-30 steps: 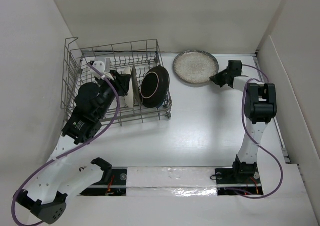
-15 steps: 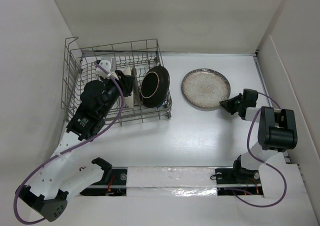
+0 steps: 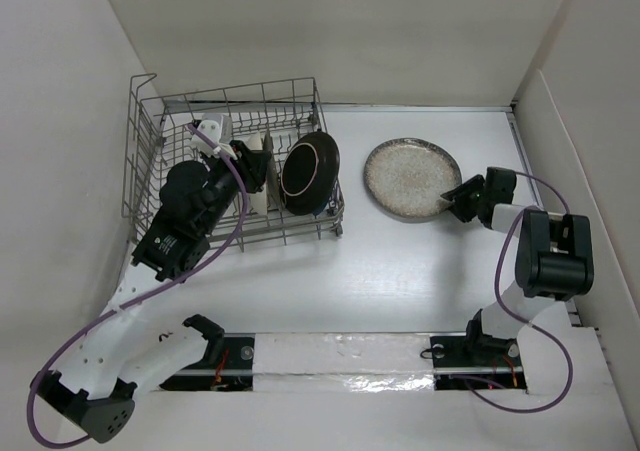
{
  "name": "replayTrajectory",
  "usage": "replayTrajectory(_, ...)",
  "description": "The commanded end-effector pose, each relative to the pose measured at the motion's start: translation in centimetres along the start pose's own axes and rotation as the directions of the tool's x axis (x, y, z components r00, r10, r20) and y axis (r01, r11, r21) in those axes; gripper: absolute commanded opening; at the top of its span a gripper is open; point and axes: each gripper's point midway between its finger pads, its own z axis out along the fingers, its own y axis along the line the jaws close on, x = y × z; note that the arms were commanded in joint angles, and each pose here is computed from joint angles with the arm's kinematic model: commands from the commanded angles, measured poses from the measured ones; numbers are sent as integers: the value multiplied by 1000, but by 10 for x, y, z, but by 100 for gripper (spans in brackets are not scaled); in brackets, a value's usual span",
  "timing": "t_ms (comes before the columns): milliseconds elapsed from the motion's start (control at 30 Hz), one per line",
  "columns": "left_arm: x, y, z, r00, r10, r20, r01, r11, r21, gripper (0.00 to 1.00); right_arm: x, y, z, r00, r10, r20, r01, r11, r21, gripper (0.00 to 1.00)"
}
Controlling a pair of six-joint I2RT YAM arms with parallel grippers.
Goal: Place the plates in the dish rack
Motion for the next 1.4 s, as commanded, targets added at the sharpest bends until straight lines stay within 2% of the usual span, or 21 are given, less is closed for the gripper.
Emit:
replayTrajectory(0, -20, -8, -7, 997, -17, 73, 14, 999, 41, 16, -9, -12, 7, 999, -31, 10, 29, 992, 121, 49)
replayTrajectory(267, -23, -9, -10, 996, -19, 83, 15, 999, 46, 17, -6, -18, 18, 995, -82, -57, 92, 974, 205, 41)
replayTrajectory(367, -23, -10, -11, 996, -19, 82, 15, 999, 49, 17, -6, -15, 19, 991, -112, -75, 126, 968, 218, 31)
replayTrajectory(500, -25, -9, -12, 996, -18, 88, 14, 999, 46, 17, -2, -15, 20, 986, -134, -101, 152, 968, 198, 0)
replayTrajectory(567, -24, -10, -12, 996, -18, 87, 13, 999, 49, 17, -8, -21, 17, 990, -121, -69, 132, 975, 178, 0)
replayTrajectory(600, -22, -10, -11, 997, -17, 81, 13, 999, 50, 17, -6, -19, 15, 992, -108, -70, 117, 983, 143, 0)
replayTrajectory(633, -21, -13, -10, 997, -21, 74, 16, 998, 65, 20, -20, 2, 11, 994, -111, 3, 111, 993, 37, 0)
replayTrajectory(700, -18, -15, -6, 998, -17, 57, 13, 997, 72, 22, -9, -5, -3, 999, -47, 16, 47, 999, -25, 0)
replayTrajectory(767, -18, -17, -3, 999, -15, 40, 12, 997, 77, 23, -32, 29, -28, 989, -35, 142, 61, 981, -184, 0)
replayTrajectory(800, -19, -18, -2, 999, -15, 37, 12, 997, 80, 24, -26, 31, -36, 991, -1, 135, 32, 972, -231, 0)
replayTrajectory(867, -24, -32, -2, 999, -30, 28, 25, 989, 144, 27, -43, 62, -63, 977, 16, 214, 63, 932, -358, 0)
replayTrajectory(967, -31, -53, -1, 998, -60, 8, 57, 970, 236, 31, -45, 99, -94, 973, 56, 223, 72, 846, -529, 0)
replayTrajectory(1033, -30, -67, 3, 994, -110, -26, 113, 950, 292, 32, -50, 126, -121, 972, 86, 221, 80, 758, -647, 0)
replayTrajectory(1133, -21, -108, 9, 982, -155, -111, 188, 874, 447, 37, -51, 151, -148, 979, 119, 165, 52, 637, -769, 0)
replayTrajectory(1167, -13, -111, 17, 981, -137, -134, 181, 889, 420, 41, -58, 153, -154, 978, 135, 162, 46, 612, -789, 0)
replayTrajectory(1200, -8, -116, 25, 985, -97, -140, 149, 894, 423, 43, -55, 152, -151, 983, 168, 73, -42, 593, -804, 0)
replayTrajectory(1233, -13, -122, 34, 987, -89, -136, 139, 894, 426, 45, -60, 160, -165, 982, 172, 82, -22, 530, -848, 0)
replayTrajectory(1267, 10, -119, 58, 979, -71, -192, 144, 906, 397, 50, -65, 158, -171, 978, 195, 69, -38, 500, -865, 0)
replayTrajectory(1300, 21, -116, 68, 972, -55, -230, 140, 918, 372, 53, -62, 160, -176, 976, 217, -5, -107, 459, -882, 0)
replayTrajectory(1333, 32, -117, 91, 963, -38, -268, 134, 927, 351, 53, -65, 161, -183, 978, 210, 0, -89, 414, -906, 0)
replayTrajectory(1367, 46, -125, 93, 943, -23, -331, 153, 915, 373, 55, -65, 163, -185, 978, 208, -17, -100, 392, -914, 0)
